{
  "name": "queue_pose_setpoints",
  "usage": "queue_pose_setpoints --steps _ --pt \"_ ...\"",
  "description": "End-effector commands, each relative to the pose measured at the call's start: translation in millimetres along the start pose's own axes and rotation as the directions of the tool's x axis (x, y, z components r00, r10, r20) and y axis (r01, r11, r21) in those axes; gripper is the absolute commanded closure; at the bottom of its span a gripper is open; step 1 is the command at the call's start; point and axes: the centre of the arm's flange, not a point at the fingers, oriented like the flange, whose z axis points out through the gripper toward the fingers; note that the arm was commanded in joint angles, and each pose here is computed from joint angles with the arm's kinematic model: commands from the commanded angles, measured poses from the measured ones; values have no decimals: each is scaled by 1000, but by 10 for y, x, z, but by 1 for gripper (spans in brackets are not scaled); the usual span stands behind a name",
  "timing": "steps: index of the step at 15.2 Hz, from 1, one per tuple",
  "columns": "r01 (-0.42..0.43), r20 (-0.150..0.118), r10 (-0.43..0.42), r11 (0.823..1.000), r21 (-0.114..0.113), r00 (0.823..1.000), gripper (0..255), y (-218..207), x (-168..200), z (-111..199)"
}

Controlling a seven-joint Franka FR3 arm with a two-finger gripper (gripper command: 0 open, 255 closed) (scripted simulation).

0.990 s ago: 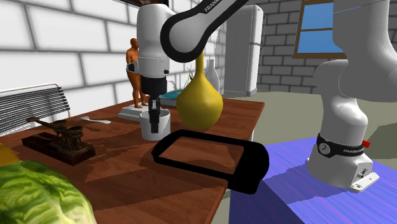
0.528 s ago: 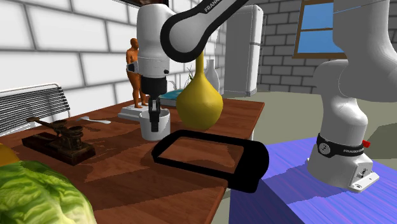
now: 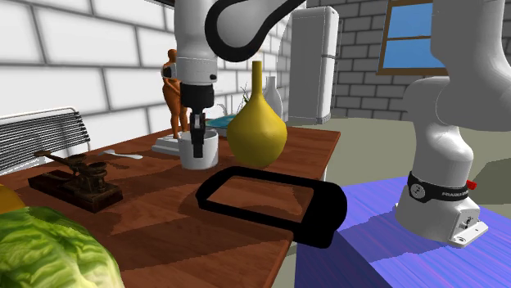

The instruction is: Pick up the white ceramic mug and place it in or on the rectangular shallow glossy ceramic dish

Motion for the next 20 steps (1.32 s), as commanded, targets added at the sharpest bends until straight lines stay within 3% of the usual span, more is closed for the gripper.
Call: queue_pose_setpoints --steps 1,16,20 --pt "0 0 0 1000 0 1000 255 3 2 -107" --pt "0 0 0 1000 0 1000 255 52 50 -894" --pt "0 0 0 1000 0 1000 255 -305 -330 -975"
